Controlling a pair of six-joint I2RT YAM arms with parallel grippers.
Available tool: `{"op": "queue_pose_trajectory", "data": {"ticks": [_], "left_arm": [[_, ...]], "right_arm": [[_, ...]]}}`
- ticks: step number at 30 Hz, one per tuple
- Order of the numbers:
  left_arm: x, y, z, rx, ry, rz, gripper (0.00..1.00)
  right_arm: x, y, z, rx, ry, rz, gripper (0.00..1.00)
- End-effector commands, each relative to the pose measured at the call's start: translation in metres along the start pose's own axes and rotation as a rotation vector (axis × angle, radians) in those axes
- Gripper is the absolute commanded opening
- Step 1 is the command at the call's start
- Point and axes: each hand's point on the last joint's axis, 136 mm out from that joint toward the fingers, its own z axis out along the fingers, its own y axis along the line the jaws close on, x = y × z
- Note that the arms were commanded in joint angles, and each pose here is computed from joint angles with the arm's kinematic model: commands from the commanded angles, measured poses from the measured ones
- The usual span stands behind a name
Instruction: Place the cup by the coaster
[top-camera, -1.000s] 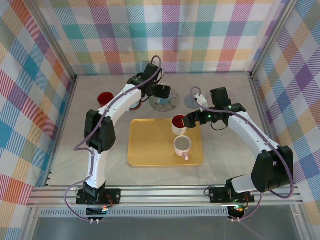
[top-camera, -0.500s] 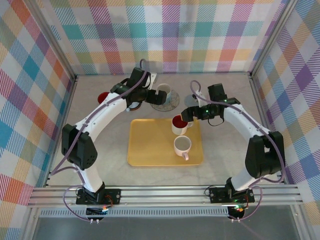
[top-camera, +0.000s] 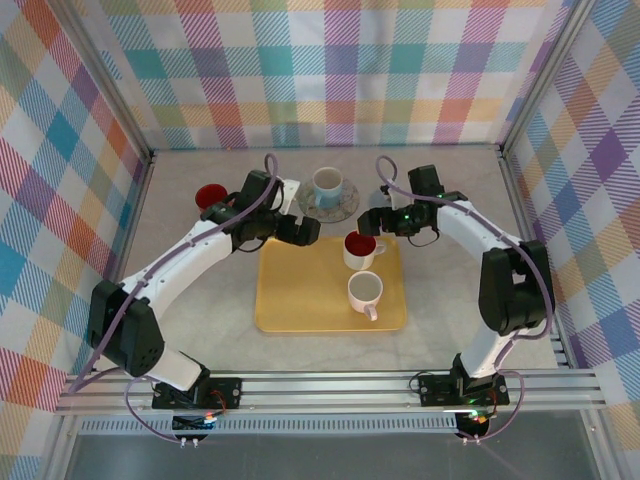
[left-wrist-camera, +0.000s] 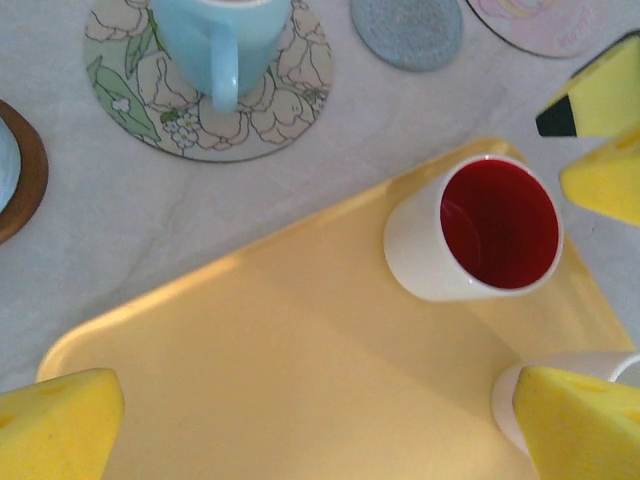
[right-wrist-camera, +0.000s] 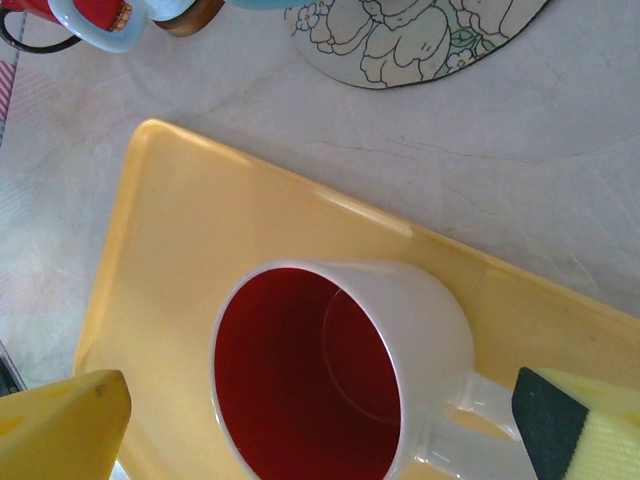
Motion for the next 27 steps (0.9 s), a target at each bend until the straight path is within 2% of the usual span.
{"op": "queue_pose_trajectory", "data": {"ticks": [1, 18, 27], "left_arm": [[-0.006, -0.010, -0.011, 0.044, -0.051, 0.055, 1.00], [0.009, -0.012, -0.002, 0.063, -0.018, 0.082, 1.00], [0.014, -0.012, -0.001, 0.063, -0.002, 0.093, 1.00]], "right_arm": [[-0.007, 0.008, 0.002, -0.060, -0.006, 0.014, 0.99], [0.031, 0.023, 0.002, -0.141, 0.094, 0.061, 0.99], [0.044, 0.032, -0.005, -0.167, 0.101, 0.069, 0.99]]}}
